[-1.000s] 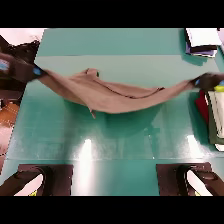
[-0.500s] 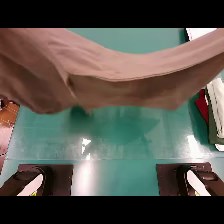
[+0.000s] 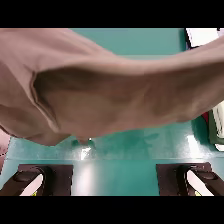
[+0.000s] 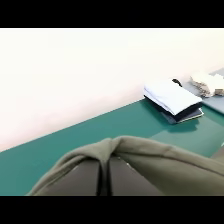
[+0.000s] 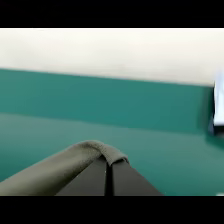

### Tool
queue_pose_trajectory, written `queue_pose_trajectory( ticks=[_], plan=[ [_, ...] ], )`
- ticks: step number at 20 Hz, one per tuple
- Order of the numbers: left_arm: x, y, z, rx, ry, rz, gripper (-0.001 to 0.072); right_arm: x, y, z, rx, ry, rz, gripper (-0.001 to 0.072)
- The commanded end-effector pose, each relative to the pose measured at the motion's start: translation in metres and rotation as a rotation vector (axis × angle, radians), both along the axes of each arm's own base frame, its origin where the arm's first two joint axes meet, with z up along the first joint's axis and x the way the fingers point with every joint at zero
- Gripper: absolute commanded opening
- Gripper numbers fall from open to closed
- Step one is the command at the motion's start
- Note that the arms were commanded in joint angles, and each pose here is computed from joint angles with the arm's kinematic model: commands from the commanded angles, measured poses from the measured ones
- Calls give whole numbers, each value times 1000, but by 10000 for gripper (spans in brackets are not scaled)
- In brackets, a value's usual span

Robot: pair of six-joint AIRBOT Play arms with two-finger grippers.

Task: Fold the shirts.

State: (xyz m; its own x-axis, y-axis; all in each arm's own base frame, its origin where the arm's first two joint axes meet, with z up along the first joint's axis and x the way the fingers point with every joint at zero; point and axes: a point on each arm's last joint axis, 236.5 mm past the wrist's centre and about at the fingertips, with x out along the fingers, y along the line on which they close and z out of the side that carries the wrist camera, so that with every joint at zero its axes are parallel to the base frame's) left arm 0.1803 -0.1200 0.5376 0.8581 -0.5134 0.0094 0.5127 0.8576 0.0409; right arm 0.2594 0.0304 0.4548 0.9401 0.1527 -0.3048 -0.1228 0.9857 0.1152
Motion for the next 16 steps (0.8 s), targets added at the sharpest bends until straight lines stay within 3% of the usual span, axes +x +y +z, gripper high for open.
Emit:
queue_pose_trajectory(
  ticks=[1, 5, 8, 16],
  plan=[
    [41, 9, -56, 49, 183, 50, 32, 25, -13, -69, 36, 315, -40, 18],
    [119, 40, -198, 179, 587, 181, 32, 69, -22, -197, 94, 786, -41, 18],
    [168, 37, -290, 232, 826, 156, 32, 99, -26, -280, 129, 1017, -39, 18],
    [308, 37, -392, 231, 820, 203, 33, 203, -39, -351, 152, 844, -69, 18]
  ],
)
